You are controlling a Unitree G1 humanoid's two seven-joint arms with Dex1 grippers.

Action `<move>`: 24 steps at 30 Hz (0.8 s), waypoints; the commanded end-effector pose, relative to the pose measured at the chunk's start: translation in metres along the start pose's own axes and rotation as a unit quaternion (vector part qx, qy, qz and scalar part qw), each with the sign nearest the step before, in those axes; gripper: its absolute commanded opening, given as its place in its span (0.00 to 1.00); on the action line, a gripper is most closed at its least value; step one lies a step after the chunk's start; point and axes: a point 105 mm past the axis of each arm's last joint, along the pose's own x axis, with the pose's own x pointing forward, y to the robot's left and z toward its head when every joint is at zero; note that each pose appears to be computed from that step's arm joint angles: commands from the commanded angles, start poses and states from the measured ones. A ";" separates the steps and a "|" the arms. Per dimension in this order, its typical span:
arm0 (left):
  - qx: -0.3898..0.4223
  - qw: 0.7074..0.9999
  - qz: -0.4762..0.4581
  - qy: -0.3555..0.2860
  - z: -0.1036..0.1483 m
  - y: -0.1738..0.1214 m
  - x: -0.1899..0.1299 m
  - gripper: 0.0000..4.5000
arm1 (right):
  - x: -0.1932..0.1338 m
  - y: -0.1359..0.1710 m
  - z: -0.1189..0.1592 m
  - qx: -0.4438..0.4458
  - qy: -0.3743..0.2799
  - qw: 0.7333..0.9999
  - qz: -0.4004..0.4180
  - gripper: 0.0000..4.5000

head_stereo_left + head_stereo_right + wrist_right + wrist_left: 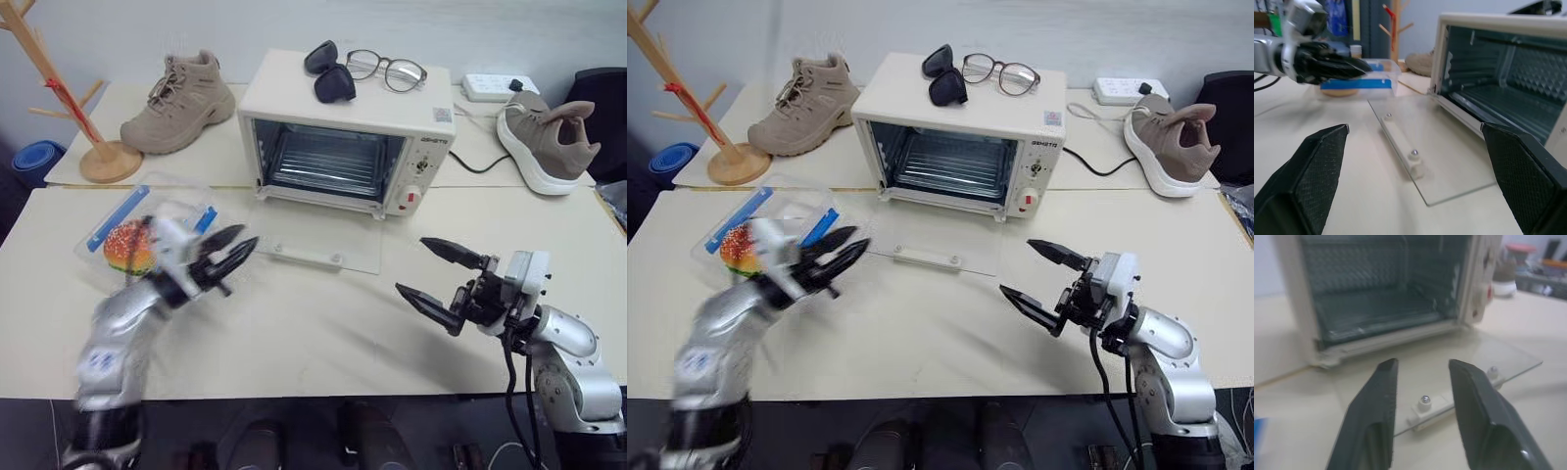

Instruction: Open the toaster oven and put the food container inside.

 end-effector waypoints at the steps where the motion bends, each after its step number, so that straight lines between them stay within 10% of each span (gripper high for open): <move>1: -0.020 0.990 0.142 0.011 0.008 0.027 -0.068 0.66 | 0.012 0.009 0.008 -0.021 -0.034 0.997 0.059 1.00; 6: -0.088 0.943 0.316 0.056 -0.012 0.053 -0.163 0.98 | 0.026 0.019 0.006 -0.035 -0.053 0.990 0.124 1.00; 9: -0.128 0.923 0.358 0.064 -0.016 0.057 -0.182 0.99 | 0.029 0.023 0.007 -0.048 -0.062 0.986 0.147 1.00; 24: -0.290 0.875 0.361 0.142 0.001 0.143 -0.086 0.99 | 0.035 0.021 0.015 -0.040 -0.077 0.990 0.108 1.00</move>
